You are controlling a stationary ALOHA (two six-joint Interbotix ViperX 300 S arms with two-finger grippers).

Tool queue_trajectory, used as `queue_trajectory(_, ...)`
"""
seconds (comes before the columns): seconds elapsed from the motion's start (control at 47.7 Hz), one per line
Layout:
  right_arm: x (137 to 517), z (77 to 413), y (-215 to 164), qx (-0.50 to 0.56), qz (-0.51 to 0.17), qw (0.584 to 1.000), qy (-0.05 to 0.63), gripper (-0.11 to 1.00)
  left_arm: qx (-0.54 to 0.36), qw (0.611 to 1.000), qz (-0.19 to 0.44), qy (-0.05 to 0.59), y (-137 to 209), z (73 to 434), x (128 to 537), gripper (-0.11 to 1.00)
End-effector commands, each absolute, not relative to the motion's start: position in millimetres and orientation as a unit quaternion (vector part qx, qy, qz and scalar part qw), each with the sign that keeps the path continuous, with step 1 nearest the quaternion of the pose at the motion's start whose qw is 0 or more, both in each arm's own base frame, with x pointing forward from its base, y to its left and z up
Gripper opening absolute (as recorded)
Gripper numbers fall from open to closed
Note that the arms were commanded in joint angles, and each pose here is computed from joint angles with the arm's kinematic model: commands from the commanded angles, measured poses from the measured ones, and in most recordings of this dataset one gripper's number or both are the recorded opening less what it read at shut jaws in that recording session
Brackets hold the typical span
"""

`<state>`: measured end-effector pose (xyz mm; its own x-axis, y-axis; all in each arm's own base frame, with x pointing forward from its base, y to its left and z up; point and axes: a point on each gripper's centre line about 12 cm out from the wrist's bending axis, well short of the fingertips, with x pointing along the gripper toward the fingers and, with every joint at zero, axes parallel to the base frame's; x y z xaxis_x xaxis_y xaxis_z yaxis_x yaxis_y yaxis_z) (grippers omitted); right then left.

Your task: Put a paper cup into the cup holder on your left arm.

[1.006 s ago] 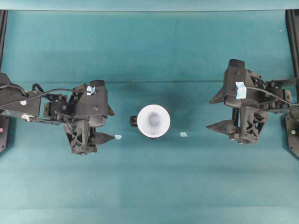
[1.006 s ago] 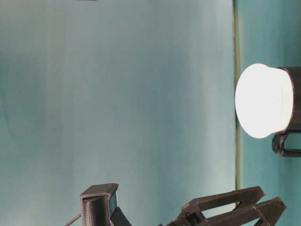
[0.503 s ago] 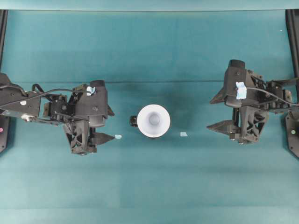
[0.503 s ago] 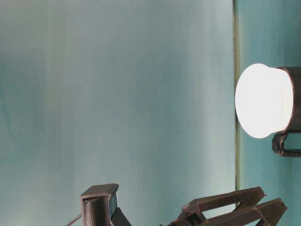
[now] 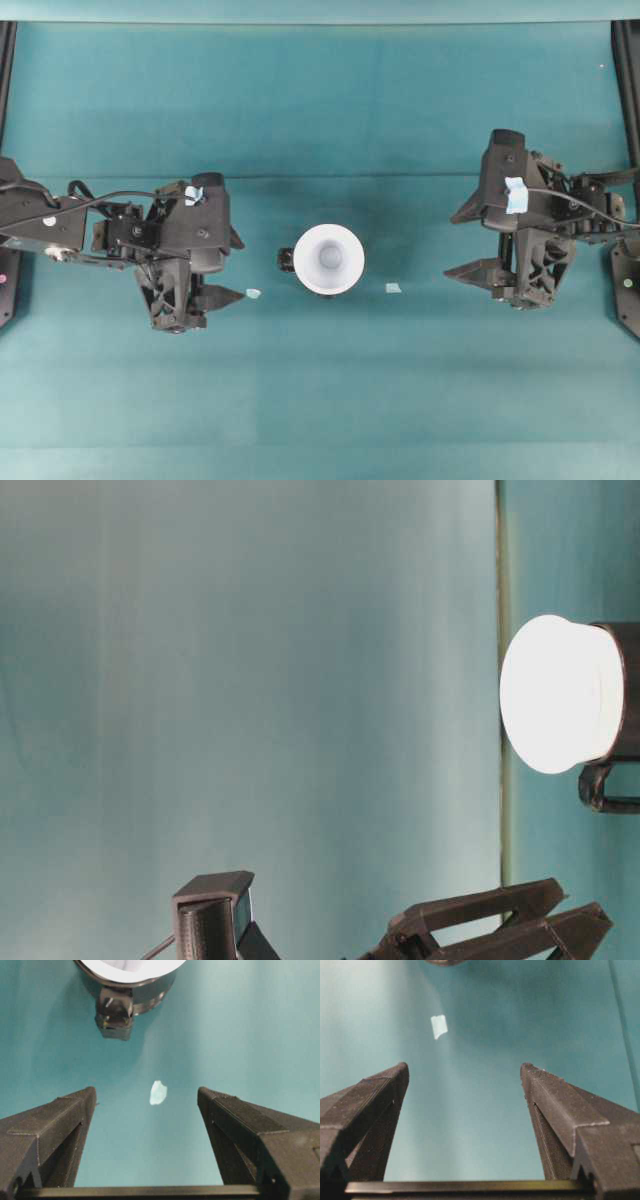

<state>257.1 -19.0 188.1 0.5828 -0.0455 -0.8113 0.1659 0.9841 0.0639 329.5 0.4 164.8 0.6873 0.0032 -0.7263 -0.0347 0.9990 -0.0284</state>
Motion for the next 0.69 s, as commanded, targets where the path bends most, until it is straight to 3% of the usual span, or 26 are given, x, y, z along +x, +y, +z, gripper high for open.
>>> queue_trajectory(0.0,259.2,193.4,-18.4,0.062,-0.056,0.894,0.441,0.82,-0.02,0.922,0.009,0.387,-0.6,169.7,331.2,0.89)
queue_trajectory(0.67,258.3,190.3,-18.5,0.06,-0.056,0.893,0.442,0.82,-0.022,0.922,0.01,0.387,-0.6,169.7,331.2,0.89)
